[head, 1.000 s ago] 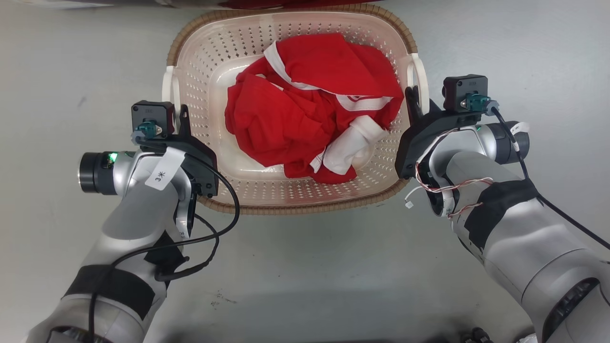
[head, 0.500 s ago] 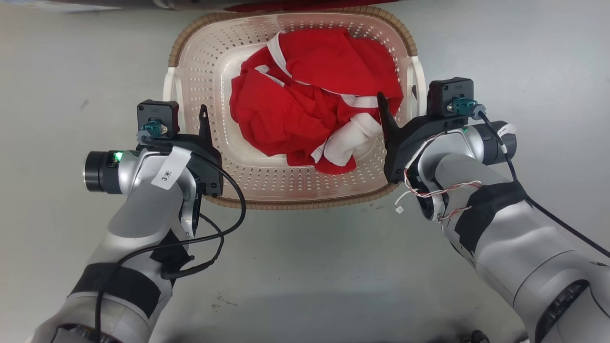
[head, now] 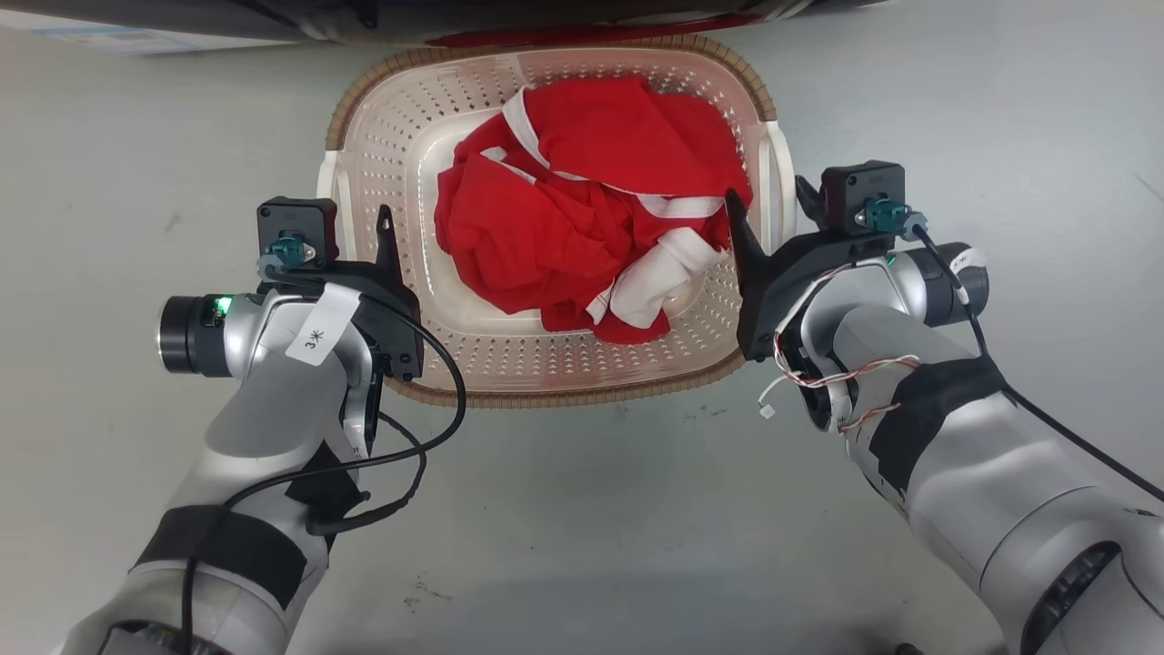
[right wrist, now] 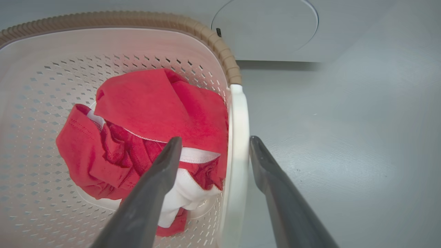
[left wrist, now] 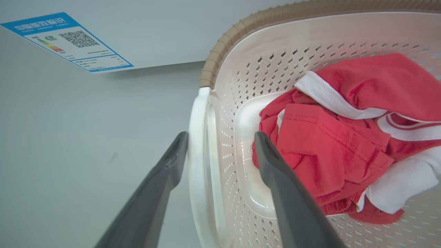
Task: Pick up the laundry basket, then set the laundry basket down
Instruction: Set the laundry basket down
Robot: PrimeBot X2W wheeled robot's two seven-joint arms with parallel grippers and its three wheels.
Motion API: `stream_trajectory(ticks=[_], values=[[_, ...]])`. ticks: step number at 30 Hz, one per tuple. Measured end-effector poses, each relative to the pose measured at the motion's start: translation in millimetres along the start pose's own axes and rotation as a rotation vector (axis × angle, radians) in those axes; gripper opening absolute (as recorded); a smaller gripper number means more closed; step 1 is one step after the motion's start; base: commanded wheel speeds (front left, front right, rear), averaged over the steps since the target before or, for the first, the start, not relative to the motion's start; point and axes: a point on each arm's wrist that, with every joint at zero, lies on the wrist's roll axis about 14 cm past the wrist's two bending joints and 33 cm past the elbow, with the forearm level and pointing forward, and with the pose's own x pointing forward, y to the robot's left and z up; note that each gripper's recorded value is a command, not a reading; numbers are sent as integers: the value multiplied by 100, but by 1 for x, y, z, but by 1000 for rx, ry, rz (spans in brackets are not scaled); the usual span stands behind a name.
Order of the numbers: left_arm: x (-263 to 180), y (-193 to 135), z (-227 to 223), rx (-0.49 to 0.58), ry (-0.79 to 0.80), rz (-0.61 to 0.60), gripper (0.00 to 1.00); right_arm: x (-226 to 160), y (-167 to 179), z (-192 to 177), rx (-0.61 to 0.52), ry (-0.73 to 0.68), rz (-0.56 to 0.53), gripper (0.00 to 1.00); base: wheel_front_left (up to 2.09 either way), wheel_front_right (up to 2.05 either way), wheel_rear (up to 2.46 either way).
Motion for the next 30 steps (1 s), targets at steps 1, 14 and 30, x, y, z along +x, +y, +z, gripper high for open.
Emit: stream_trajectory(ticks=[1, 14, 30], values=[[-1, 0, 1, 0, -1, 0, 100, -1, 0, -1, 0, 1, -1, 100, 0, 0, 0], [-25, -4, 14, -40, -39, 4, 100, -25, -3, 27, -24, -69, -25, 100, 0, 0, 0], [-88, -11, 62, -93, -225, -30, 100, -89, -5, 63, 37, -197, -82, 100, 0, 0, 0]])
